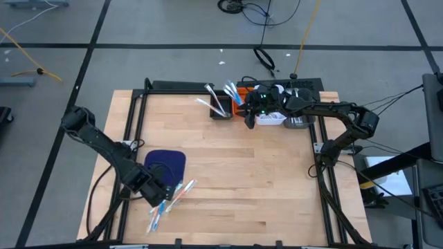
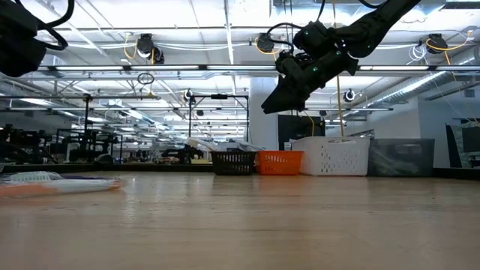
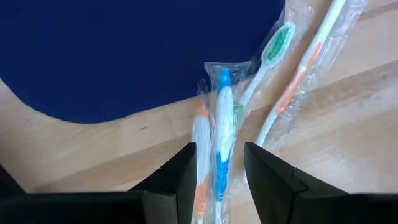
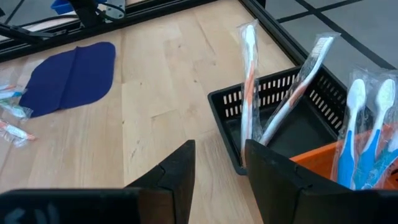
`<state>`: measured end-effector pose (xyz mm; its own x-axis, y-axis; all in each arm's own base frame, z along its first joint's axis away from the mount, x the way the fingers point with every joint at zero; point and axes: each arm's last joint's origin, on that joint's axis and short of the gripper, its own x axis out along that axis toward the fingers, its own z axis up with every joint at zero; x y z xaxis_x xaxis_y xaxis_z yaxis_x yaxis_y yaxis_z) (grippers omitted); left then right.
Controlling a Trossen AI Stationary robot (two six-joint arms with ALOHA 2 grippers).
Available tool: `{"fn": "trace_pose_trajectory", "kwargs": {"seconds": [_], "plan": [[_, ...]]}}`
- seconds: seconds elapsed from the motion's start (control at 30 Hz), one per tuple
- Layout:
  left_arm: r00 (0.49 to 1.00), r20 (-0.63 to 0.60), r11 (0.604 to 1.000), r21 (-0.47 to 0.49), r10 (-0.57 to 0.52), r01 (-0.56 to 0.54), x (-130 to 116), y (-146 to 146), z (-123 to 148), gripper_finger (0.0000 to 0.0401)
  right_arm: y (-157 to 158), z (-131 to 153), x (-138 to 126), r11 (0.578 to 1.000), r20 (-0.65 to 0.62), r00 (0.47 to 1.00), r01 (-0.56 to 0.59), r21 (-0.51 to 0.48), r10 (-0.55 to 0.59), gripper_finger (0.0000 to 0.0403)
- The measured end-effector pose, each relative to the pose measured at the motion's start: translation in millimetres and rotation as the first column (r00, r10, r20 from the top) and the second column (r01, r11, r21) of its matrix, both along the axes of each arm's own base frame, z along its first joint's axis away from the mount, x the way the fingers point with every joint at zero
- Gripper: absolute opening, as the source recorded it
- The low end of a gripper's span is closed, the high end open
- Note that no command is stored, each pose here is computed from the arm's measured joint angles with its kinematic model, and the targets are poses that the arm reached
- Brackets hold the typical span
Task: Pick & Place Toothbrushes
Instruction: Put the orange toothbrush into the black bin
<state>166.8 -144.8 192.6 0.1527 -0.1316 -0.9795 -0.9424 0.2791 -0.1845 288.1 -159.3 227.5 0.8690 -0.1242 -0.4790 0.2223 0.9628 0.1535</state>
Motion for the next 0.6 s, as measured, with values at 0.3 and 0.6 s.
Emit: {"fn": "trace_pose_trajectory", "kwargs": {"seconds": [0.3, 0.6], "plan": [[0.996, -0.089, 0.999, 0.030, -0.016, 0.019, 4, -7, -18, 0.0131, 0, 0, 0, 1.000, -0.004, 1.000, -0.001, 0.000, 0.001, 0.0132], [0.995, -0.096, 0.999, 0.018, -0.027, 0.029, 6, -8, -21, 0.0062, 0, 0, 0, 1.000, -0.006, 1.000, -0.009, -0.014, 0.009, 0.0130]]}}
